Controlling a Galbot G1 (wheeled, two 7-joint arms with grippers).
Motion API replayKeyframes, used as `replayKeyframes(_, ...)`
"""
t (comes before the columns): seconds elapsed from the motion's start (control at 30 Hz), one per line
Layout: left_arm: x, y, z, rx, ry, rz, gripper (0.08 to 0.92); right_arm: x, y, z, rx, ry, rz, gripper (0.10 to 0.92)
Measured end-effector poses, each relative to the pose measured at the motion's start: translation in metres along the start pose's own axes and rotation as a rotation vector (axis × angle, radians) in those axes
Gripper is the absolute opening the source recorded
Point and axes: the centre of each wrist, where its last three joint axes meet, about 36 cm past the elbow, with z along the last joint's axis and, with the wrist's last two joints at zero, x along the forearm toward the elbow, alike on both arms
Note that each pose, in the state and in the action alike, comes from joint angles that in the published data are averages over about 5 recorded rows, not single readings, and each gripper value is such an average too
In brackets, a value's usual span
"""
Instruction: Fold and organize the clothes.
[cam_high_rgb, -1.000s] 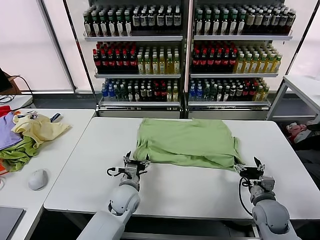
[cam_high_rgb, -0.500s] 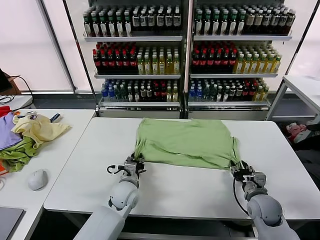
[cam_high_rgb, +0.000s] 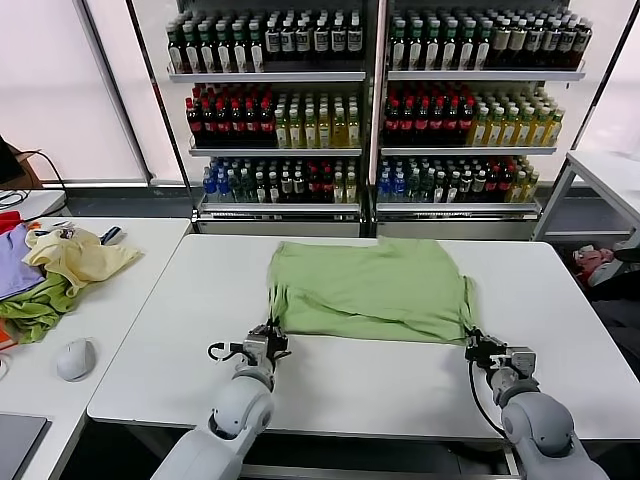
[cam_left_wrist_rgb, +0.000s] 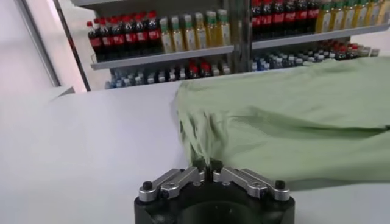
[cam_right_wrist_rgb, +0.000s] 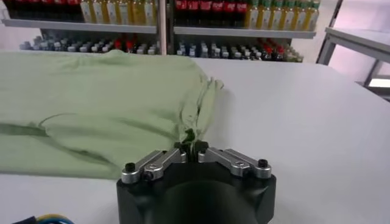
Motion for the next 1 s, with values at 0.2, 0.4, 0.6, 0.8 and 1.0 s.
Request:
replayKeyframes(0.2, 0.038, -0.005, 0.009, 0.023, -0.012, 0.021, 0.109, 0.037, 0.0, 0.007, 0.015, 0.004, 0.001, 0.162)
replayKeyframes(0.4, 0.083, -0.008, 0.023, 0.038, -0.006, 0.036, 0.109, 0.073, 0.007, 0.013, 0.046, 0.007, -0.014, 0.179)
replayKeyframes(0.6, 0.126, -0.011, 0.03, 0.046, 0.007, 0.041, 0.2, 0.099, 0.018, 0.011, 0.078, -0.034, -0.015, 0.33)
replayKeyframes(0.8, 0.154, -0.006, 0.023, 0.039, -0.01, 0.033, 0.373, 0.115, 0.019, -0.003, 0.1, -0.117, 0.004, 0.503)
replayKeyframes(1.0, 0.161, 0.01, 0.013, 0.028, -0.044, -0.002, 0.546, 0.11, 0.018, -0.02, 0.103, -0.174, 0.012, 0.676)
